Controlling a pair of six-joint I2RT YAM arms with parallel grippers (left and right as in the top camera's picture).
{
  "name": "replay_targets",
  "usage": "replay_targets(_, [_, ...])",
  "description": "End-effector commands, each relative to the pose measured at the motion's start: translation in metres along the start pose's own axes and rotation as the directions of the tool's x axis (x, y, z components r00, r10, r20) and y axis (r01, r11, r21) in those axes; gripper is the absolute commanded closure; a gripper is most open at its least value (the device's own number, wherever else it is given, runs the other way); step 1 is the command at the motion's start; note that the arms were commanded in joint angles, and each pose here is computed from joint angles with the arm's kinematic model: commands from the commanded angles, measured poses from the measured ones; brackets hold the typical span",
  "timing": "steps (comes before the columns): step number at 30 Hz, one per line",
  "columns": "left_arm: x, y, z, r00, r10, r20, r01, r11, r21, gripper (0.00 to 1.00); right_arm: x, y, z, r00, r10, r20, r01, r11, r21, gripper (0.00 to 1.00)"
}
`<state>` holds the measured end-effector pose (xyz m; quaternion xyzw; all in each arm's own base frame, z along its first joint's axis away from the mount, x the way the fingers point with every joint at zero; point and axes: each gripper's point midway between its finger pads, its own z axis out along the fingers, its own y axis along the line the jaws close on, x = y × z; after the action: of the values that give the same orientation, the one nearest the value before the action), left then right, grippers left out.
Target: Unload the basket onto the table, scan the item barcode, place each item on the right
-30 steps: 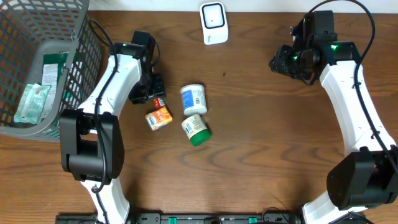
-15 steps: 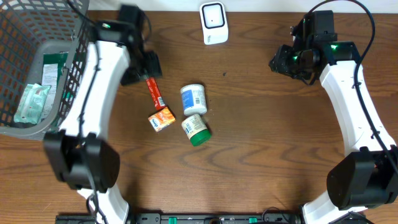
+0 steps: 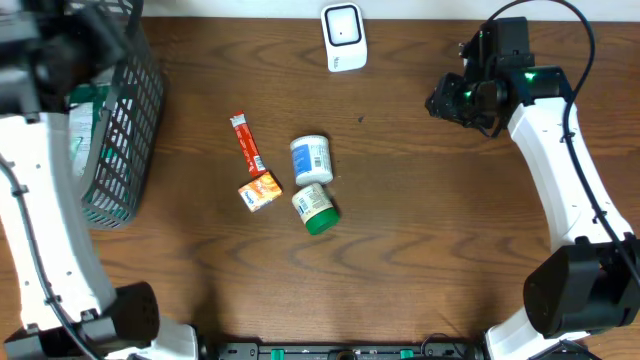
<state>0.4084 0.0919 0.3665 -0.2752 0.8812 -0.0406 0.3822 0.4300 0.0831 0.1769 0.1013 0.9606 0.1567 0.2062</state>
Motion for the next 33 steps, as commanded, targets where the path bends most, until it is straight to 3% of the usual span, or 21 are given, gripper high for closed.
replay_targets(1, [-0.016, 0.051, 0.013, 0.996, -0.086, 0.015, 0.087, 0.991, -0.105, 0.34, 0.004, 0.007, 0.001, 1.000, -0.028, -0.006, 0.028, 1.000, -0.007, 0.55])
replay_targets(7, [-0.020, 0.114, 0.036, 0.982, -0.189, -0.008, 0.183, 0.960, -0.214, 0.34, 0.006, 0.014, 0.002, 0.999, -0.043, -0.008, 0.043, 0.999, -0.014, 0.54])
replay_targets(13, [0.003, 0.153, 0.081, 0.960, -0.248, -0.128, 0.202, 0.933, -0.298, 0.33, 0.009, 0.019, 0.003, 0.998, -0.058, -0.010, 0.058, 0.998, -0.014, 0.52])
replay_targets(20, [0.036, 0.179, 0.142, 0.937, -0.172, -0.304, 0.063, 0.939, -0.337, 0.33, 0.008, 0.019, 0.003, 0.998, -0.058, -0.008, 0.058, 0.998, -0.015, 0.51])
replay_targets(27, [0.065, 0.229, 0.180, 0.904, -0.186, -0.384, -0.047, 0.851, -0.523, 0.33, 0.006, 0.015, 0.004, 0.998, -0.059, 0.004, 0.059, 0.998, 0.008, 0.51])
replay_targets(33, [0.089, 0.244, 0.216, 0.868, -0.154, -0.471, -0.124, 0.853, -0.507, 0.33, 0.007, 0.014, 0.008, 0.998, -0.059, 0.006, 0.059, 0.998, 0.007, 0.50])
